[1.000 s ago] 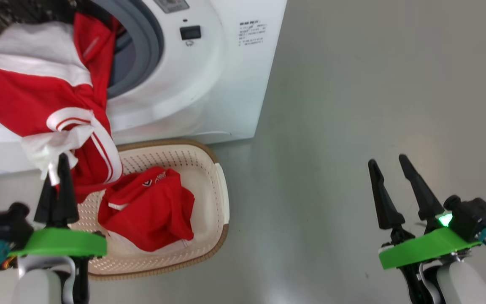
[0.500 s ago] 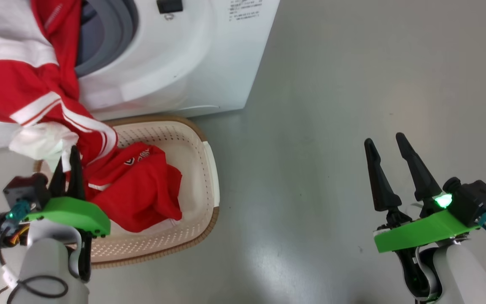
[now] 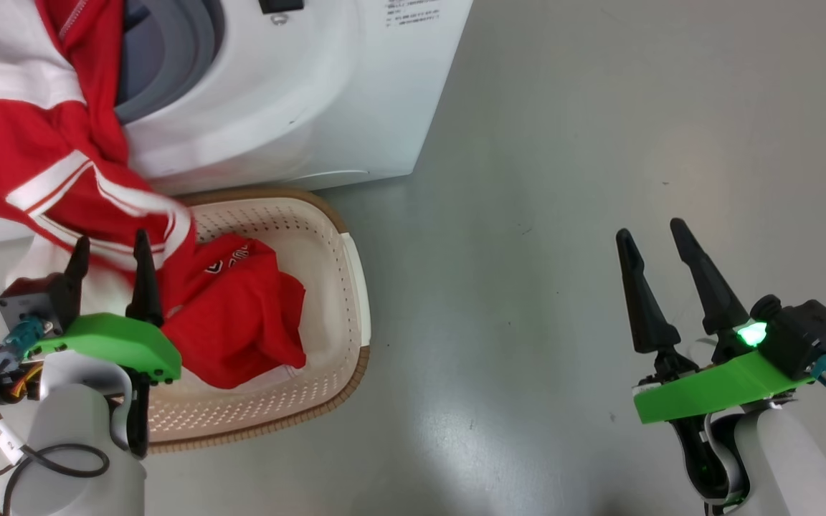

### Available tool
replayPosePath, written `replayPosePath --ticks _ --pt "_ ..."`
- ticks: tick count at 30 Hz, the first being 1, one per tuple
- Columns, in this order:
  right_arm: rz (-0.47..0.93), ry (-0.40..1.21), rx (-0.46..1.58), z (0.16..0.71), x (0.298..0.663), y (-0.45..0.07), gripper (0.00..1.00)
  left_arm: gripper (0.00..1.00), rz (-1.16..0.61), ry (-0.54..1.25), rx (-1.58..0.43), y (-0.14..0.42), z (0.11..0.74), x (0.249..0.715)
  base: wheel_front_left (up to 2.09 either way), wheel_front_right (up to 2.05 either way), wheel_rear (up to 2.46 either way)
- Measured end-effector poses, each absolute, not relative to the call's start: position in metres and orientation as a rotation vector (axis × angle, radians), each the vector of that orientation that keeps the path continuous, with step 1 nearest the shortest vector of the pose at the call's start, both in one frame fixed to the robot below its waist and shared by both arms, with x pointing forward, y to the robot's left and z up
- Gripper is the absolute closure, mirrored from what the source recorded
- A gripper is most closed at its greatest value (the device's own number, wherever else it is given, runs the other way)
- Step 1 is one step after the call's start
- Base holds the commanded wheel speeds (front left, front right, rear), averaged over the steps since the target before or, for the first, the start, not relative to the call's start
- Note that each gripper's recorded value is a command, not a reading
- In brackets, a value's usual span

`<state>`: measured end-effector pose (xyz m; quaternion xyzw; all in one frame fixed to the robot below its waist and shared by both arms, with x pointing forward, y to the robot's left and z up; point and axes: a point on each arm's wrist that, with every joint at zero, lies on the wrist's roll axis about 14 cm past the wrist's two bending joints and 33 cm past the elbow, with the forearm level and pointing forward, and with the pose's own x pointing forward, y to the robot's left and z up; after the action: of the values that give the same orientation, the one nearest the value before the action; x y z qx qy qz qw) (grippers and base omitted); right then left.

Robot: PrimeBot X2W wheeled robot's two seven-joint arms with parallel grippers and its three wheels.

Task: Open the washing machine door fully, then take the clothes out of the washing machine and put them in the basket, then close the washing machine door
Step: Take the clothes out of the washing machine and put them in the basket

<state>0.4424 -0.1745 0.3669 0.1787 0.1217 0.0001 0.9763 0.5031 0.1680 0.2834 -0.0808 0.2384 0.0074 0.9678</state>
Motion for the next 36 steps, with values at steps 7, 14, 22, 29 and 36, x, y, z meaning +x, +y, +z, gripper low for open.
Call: replayPosePath --ticks 7,14,22,29,36 --pt "0.015 0.228 0.357 0.373 0.446 -0.171 0.0 0.0 0.017 0.445 -0.17 0.17 0.296 0.508 0.0 0.0 0.0" --pt "0.031 0.211 0.357 0.38 0.448 -0.168 0.0 0.0 0.034 0.351 -0.172 0.178 0.325 0.516 0.0 0.0 0.0" --pt "0.051 0.195 0.346 0.387 0.451 -0.166 0.0 0.0 0.039 0.265 -0.185 0.183 0.353 0.51 0.0 0.0 0.0" --pt "0.066 0.181 0.346 0.394 0.451 -0.163 0.0 0.0 0.06 0.232 -0.194 0.19 0.366 0.488 0.0 0.0 0.0" --pt "0.076 0.17 0.344 0.399 0.45 -0.161 0.0 0.0 0.063 0.21 -0.187 0.192 0.378 0.469 0.0 0.0 0.0"
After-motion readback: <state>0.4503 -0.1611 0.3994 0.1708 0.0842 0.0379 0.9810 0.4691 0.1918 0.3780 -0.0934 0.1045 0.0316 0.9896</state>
